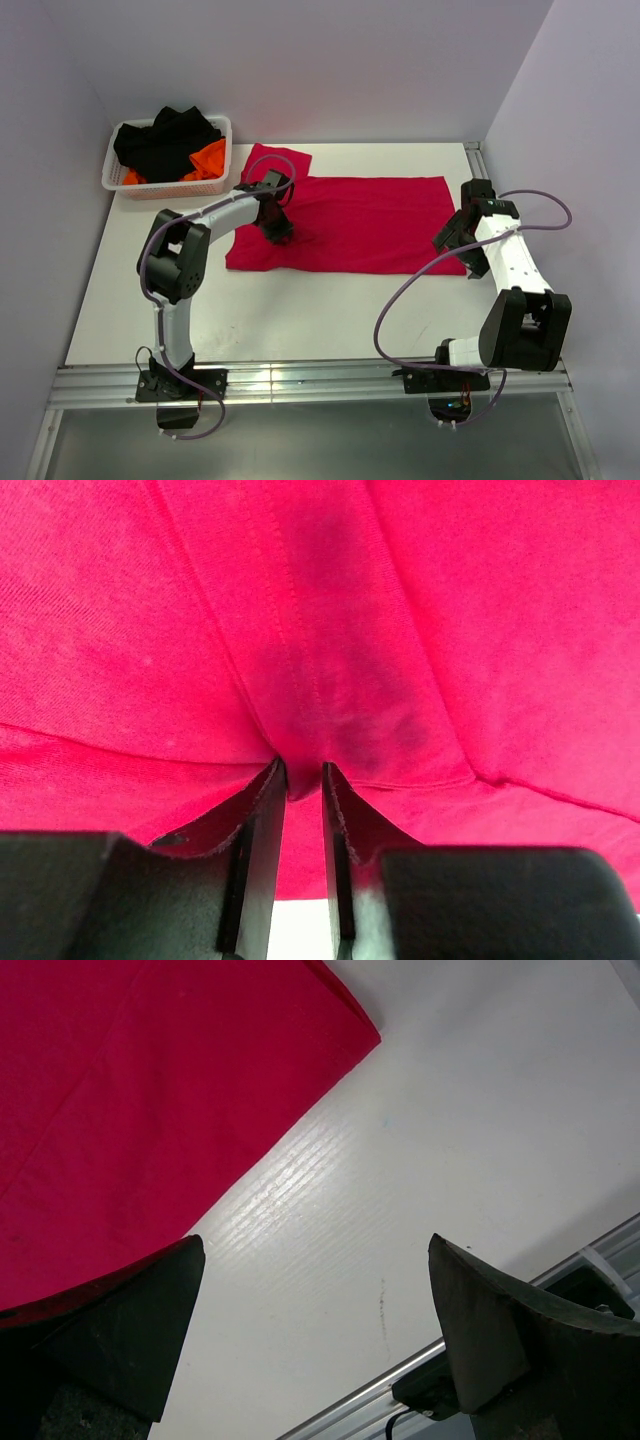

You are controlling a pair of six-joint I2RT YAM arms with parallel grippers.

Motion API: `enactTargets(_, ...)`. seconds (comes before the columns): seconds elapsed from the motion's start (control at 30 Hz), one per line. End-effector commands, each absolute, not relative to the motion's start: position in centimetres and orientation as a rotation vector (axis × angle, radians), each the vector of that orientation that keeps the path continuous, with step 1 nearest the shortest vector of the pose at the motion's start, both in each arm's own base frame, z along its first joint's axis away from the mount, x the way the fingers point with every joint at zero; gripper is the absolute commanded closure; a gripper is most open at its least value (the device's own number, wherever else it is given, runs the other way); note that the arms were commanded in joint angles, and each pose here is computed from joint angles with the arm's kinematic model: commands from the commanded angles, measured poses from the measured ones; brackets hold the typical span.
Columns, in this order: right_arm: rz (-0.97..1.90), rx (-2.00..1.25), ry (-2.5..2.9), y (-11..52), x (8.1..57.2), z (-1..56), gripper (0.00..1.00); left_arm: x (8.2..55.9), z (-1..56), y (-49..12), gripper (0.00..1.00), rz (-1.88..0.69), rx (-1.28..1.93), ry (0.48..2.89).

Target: Fold and stack the t-shirts

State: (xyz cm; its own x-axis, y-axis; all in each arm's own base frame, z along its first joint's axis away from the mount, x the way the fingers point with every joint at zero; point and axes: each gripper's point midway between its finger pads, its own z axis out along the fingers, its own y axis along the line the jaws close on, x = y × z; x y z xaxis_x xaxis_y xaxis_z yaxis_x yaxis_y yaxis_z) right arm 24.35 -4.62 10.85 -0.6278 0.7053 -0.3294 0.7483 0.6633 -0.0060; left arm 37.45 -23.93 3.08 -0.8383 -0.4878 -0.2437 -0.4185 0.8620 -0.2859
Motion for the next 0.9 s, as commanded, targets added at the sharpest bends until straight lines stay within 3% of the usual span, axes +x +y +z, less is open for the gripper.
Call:
enactTargets(0.0, -0.233, 1.159, 2.538, -5.3, 24.1, 11.4, 0.0, 38.7, 5.2, -24.9, 0.74, -0.368, -0.654, 2.687)
enactTargets(0.43, -0.244, 1.16, 2.529, -5.5, 24.3, 11.7, 0.0, 38.7, 4.7, -25.4, 0.85, -0.383, -0.629, 2.706)
enactTargets(0.57, -0.25, 1.161, 2.53, -5.7, 24.2, 11.7, 0.0, 38.6, 4.5, -25.4, 1.0, -0.389, -0.629, 2.711)
enactTargets(0.87, -0.248, 1.172, 2.524, -5.7, 23.9, 11.6, 0.0, 40.9, 7.4, -25.4, 1.0, -0.374, -0.588, 2.647)
